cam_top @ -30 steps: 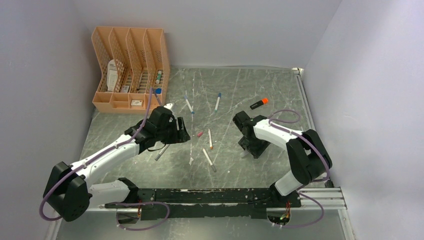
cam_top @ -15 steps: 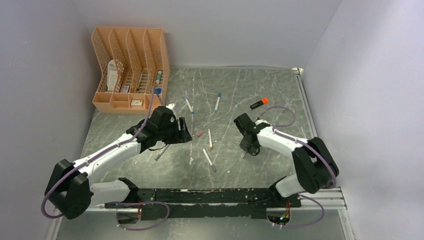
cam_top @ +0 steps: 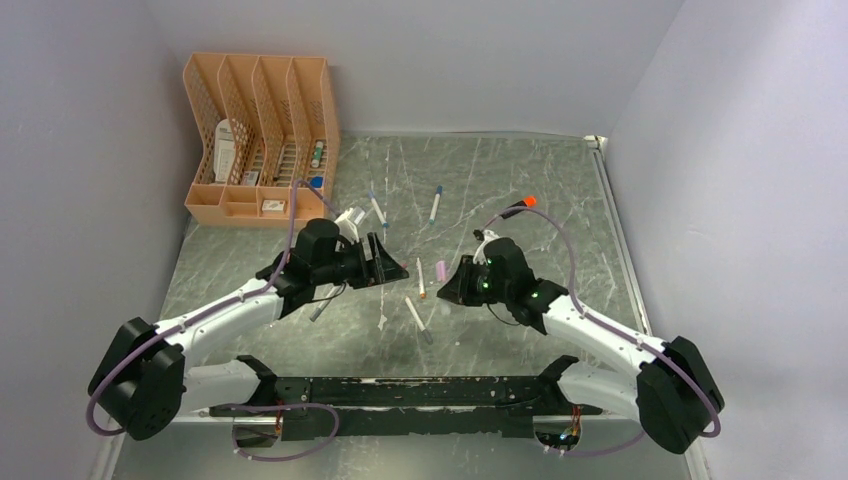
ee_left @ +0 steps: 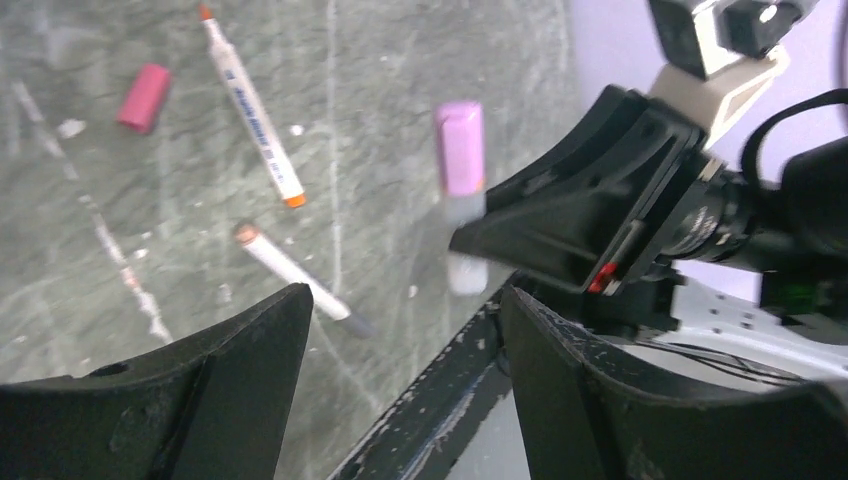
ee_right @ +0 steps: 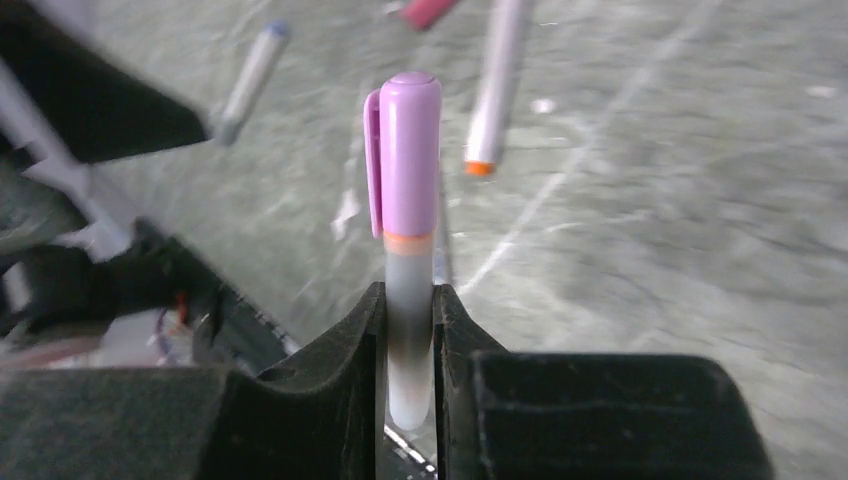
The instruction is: Open the pen caps
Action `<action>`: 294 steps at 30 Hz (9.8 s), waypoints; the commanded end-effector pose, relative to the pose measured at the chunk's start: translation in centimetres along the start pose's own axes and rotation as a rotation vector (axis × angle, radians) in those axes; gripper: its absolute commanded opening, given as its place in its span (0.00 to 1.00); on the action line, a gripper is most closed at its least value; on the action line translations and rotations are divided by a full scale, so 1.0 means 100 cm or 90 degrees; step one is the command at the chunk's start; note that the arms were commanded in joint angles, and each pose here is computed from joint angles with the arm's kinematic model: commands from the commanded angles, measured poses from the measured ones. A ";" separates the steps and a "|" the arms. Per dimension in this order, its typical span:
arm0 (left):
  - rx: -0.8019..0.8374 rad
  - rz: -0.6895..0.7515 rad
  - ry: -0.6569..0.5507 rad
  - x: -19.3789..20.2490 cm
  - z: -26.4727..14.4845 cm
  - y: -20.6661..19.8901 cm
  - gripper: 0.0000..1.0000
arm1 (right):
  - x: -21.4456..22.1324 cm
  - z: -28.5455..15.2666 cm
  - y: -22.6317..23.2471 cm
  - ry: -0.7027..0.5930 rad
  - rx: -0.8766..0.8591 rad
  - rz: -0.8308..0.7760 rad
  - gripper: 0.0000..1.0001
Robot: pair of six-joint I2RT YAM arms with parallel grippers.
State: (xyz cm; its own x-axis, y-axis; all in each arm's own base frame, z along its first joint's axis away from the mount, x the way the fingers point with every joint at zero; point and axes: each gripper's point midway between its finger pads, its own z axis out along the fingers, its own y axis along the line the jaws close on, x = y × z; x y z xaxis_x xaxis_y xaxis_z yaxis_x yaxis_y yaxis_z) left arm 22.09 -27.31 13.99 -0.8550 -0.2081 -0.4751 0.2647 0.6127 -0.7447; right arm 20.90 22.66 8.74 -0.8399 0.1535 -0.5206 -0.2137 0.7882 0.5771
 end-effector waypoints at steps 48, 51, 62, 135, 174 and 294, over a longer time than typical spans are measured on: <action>0.391 0.038 -0.061 -0.014 -0.044 -0.116 0.54 | -0.004 -0.070 0.154 -0.035 -0.616 -0.002 0.00; 0.397 0.048 -0.062 -0.013 -0.046 -0.119 0.42 | -0.003 -0.071 0.153 -0.034 -0.621 0.002 0.00; 0.375 0.095 -0.060 -0.016 -0.044 -0.130 0.16 | -0.009 -0.067 0.157 -0.036 -0.602 -0.026 0.19; -0.234 0.079 0.026 -0.067 0.021 0.075 0.08 | -0.010 0.043 -0.025 0.140 0.053 -0.079 0.00; -0.382 0.098 0.074 -0.039 0.074 0.130 0.61 | -0.049 0.059 -0.048 0.139 0.122 -0.107 0.52; 0.219 0.158 -0.013 0.000 -0.041 -0.078 0.80 | -0.109 -0.010 0.120 -0.145 -0.132 0.132 0.00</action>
State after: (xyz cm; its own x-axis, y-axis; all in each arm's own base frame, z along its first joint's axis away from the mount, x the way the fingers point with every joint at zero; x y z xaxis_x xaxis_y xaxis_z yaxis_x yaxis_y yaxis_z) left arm 18.54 -28.24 21.10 -0.7534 -0.1052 -0.6491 0.5672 0.3954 -0.7224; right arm 26.92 30.00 21.24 -0.7517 0.4308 -0.4994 -0.1532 0.6225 0.7675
